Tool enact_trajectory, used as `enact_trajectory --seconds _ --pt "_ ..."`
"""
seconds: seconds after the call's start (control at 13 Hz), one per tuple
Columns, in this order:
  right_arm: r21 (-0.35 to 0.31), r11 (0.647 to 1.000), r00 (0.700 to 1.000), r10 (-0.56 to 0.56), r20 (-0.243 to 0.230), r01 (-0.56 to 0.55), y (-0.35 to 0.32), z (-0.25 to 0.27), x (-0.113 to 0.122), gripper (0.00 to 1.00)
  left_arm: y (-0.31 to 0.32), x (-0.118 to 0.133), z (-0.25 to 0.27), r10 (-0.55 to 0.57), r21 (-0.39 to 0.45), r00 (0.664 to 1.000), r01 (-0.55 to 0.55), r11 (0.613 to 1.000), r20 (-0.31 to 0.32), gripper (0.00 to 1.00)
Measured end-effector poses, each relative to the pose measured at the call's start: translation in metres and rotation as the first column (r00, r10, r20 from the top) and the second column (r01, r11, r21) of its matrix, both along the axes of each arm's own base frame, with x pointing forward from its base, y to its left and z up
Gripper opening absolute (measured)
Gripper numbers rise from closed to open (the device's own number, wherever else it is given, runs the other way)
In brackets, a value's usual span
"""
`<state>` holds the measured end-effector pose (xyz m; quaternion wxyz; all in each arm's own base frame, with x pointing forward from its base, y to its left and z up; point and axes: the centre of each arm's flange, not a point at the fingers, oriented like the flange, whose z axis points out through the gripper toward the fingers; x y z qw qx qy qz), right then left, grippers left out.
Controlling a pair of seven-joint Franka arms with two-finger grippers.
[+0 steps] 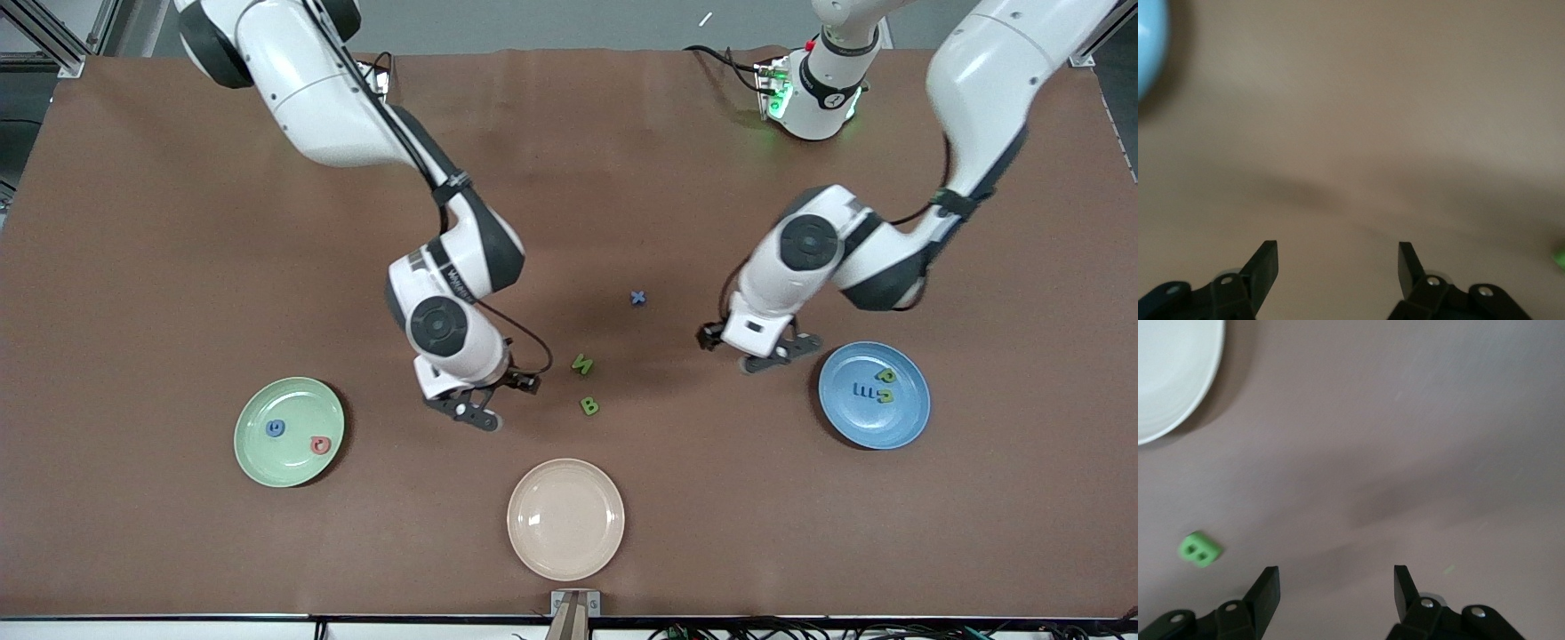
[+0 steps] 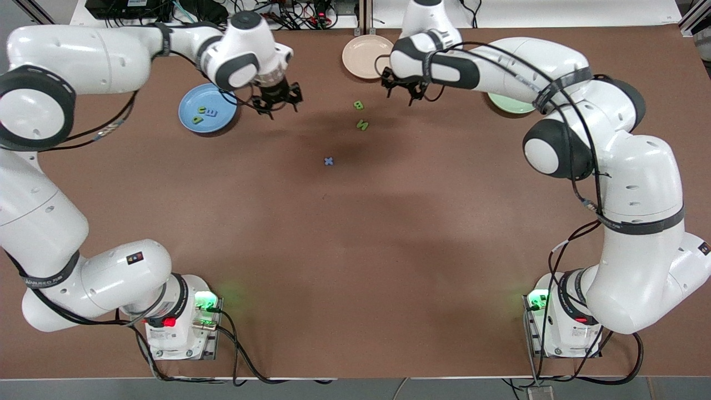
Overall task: Sort upper and lower case letters into plates
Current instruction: 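Grasp the x with the left gripper while the right gripper grasps the N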
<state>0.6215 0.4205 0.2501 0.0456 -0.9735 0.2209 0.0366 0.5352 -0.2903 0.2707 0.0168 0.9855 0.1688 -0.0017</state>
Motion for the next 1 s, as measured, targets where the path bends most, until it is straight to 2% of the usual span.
enact_trajectory --seconds 0.15,0.38,0.77,1.0 --pt "-0.007 0.998 0.998 -0.067 -0.009 0.067 0.029 -0.015 -0.02 0.78 -0.032 -0.018 -0.007 0.005 -0.021 1.0 -0.005 1.0 -0.011 0.8" --pt "0.003 0.994 0.994 -0.111 0.008 0.111 0.06 -0.04 -0.041 0.78 -0.053 -0.027 -0.02 0.027 -0.073 0.999 -0.029 0.997 -0.022 0.76" --pt "0.051 0.989 0.988 -0.142 0.065 0.139 0.07 -0.072 -0.042 0.78 -0.092 -0.044 -0.061 0.085 -0.058 0.996 -0.086 0.995 -0.014 0.74" --pt "0.059 0.989 0.987 -0.143 0.072 0.139 0.074 -0.071 -0.043 0.78 -0.11 -0.055 -0.067 0.116 -0.045 0.993 -0.117 0.992 -0.012 0.74"
